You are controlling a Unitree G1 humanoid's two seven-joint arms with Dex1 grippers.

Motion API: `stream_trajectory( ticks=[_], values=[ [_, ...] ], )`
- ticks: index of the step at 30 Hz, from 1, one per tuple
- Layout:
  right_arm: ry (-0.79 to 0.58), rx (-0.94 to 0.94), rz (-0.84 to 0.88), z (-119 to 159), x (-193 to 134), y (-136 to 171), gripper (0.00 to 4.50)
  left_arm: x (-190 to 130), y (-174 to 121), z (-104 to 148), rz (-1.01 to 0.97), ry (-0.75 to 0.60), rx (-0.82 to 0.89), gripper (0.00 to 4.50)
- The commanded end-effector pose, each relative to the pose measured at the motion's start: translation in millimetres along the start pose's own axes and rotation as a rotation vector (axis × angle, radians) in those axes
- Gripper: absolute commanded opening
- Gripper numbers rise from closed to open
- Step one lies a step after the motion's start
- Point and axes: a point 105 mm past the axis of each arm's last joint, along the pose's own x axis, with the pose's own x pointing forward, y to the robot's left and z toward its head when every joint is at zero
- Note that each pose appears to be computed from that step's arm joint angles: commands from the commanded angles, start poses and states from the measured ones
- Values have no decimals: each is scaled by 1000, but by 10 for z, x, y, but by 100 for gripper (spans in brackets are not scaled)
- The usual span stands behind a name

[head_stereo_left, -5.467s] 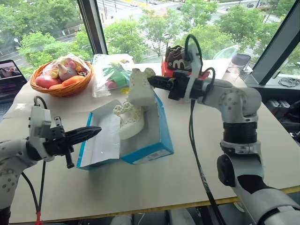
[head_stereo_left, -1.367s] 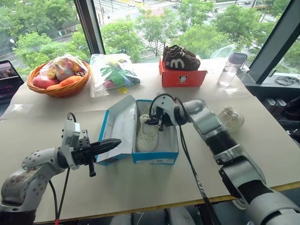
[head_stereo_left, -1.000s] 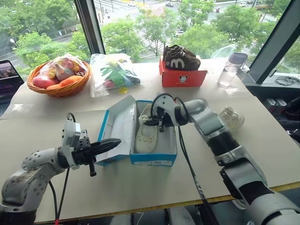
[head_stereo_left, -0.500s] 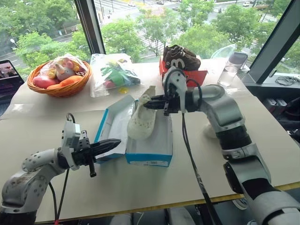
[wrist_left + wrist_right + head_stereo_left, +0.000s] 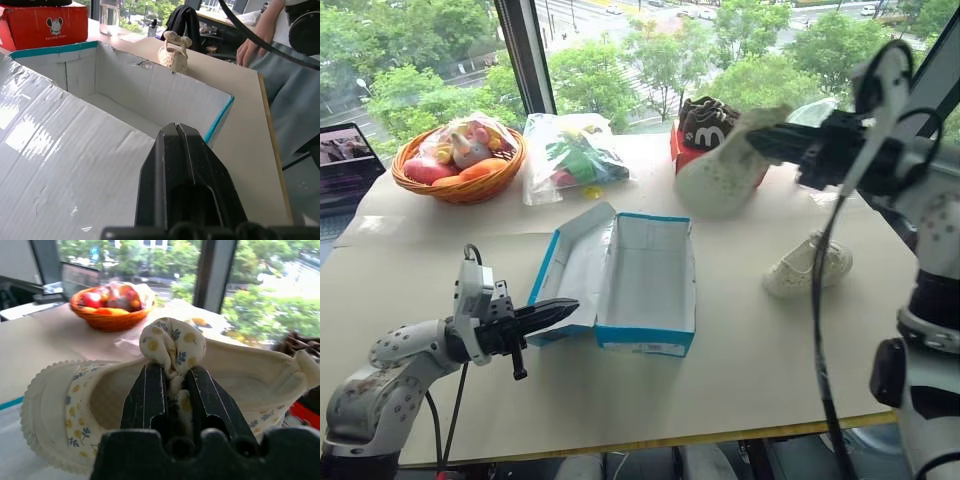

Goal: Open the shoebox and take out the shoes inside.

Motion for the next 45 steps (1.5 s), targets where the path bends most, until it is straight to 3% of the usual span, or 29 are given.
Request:
stream_trajectory(
  ticks=[1, 7, 14, 23, 24, 34, 38, 45],
  values=[
    [3, -58, -63, -23, -311, -175, 12, 4, -6, 54, -16, -16, 30, 0],
    [171, -53, -103, -461, -491, -342, 12, 17, 4, 41, -26, -7, 30, 0],
    [426, -84, -173, -1053, -415, -430, 12, 9, 2, 50, -24, -8, 34, 0],
    [481, -86, -223, -1211, -327, -439, 12, -19, 2, 69, -17, -3, 38, 0],
    [478, -93, -222, -1199, -322, -428, 111, -21, 1, 72, -17, -4, 38, 0],
    [533, -192, -249, -1140, -364, -457, 443, -25, 3, 112, -20, -10, 46, 0],
    [552, -277, -262, -936, -470, -507, 443, -21, 6, 122, -20, -15, 47, 0],
    [457, -404, -177, -404, -558, -359, 443, -28, 13, 118, -16, -12, 49, 0]
  ],
)
